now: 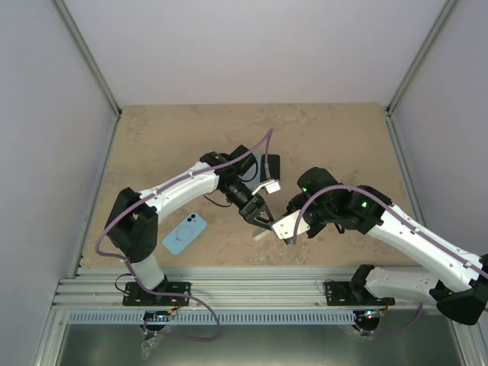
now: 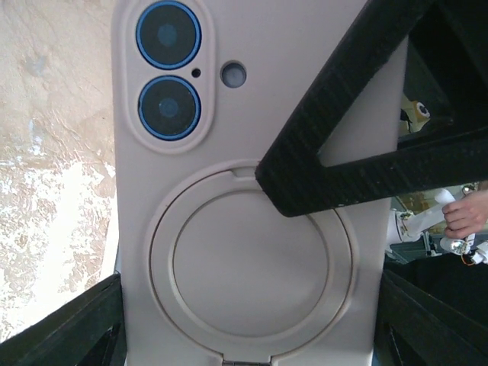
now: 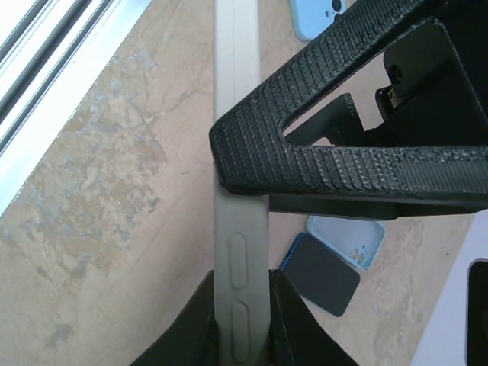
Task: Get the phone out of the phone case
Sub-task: Pick up the phone at the center of the board.
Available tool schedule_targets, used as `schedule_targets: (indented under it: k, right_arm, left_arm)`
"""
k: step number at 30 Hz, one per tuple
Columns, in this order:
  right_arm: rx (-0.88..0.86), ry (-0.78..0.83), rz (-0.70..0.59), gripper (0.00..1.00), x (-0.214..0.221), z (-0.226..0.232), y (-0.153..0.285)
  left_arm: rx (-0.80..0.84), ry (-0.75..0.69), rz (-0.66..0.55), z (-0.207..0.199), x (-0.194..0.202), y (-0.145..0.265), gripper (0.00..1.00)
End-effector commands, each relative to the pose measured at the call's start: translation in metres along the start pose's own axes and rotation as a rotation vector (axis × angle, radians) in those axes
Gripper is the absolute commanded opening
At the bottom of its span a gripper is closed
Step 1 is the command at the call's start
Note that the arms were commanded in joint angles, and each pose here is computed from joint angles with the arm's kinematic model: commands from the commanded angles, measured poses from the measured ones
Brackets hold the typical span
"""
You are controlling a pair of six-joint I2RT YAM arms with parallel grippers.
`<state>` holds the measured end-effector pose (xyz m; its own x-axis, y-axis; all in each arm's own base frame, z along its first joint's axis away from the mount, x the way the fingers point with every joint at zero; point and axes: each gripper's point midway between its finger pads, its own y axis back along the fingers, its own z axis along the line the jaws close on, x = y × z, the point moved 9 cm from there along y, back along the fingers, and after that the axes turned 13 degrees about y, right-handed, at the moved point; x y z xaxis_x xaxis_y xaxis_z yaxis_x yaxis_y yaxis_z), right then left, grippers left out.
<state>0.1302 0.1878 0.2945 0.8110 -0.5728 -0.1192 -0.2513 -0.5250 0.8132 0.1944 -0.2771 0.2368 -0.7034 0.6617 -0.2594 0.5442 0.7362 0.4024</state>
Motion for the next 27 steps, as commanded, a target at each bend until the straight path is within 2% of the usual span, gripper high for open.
schedule_targets:
  k: [1, 5, 8, 12, 17, 22, 27]
  right_arm:
    - [0.016, -0.048, -0.009, 0.01, -0.002, -0.001, 0.002]
    - [0.032, -0.123, -0.076, 0.01, -0.007, -0.004, 0.007]
    - [0.056, -0.181, -0.134, 0.01, -0.008, -0.006, 0.011]
    - [0.082, -0.277, -0.223, 0.01, -0.007, -0.012, 0.018]
    - [0.106, -0.392, -0.333, 0.01, -0.005, -0.018, 0.025]
    - [0.122, -0.507, -0.433, 0.01, -0.002, -0.021, 0.031]
    - [0.139, -0.616, -0.528, 0.01, 0.004, -0.026, 0.04]
  left_arm:
    - [0.021, -0.081, -0.028, -0.017, -0.01, 0.009, 0.54]
    - [0.004, -0.113, -0.052, -0.023, -0.015, 0.028, 0.85]
    - [0.0, -0.145, -0.12, -0.028, -0.017, 0.054, 0.99]
    - [-0.059, -0.24, -0.246, -0.044, -0.015, 0.092, 0.99]
    - [-0.182, -0.363, -0.337, -0.075, 0.003, 0.111, 0.99]
    - [-0.227, -0.458, -0.355, -0.093, 0.028, 0.113, 0.98]
    - [-0.27, -0.487, -0.348, -0.098, 0.043, 0.112, 0.91]
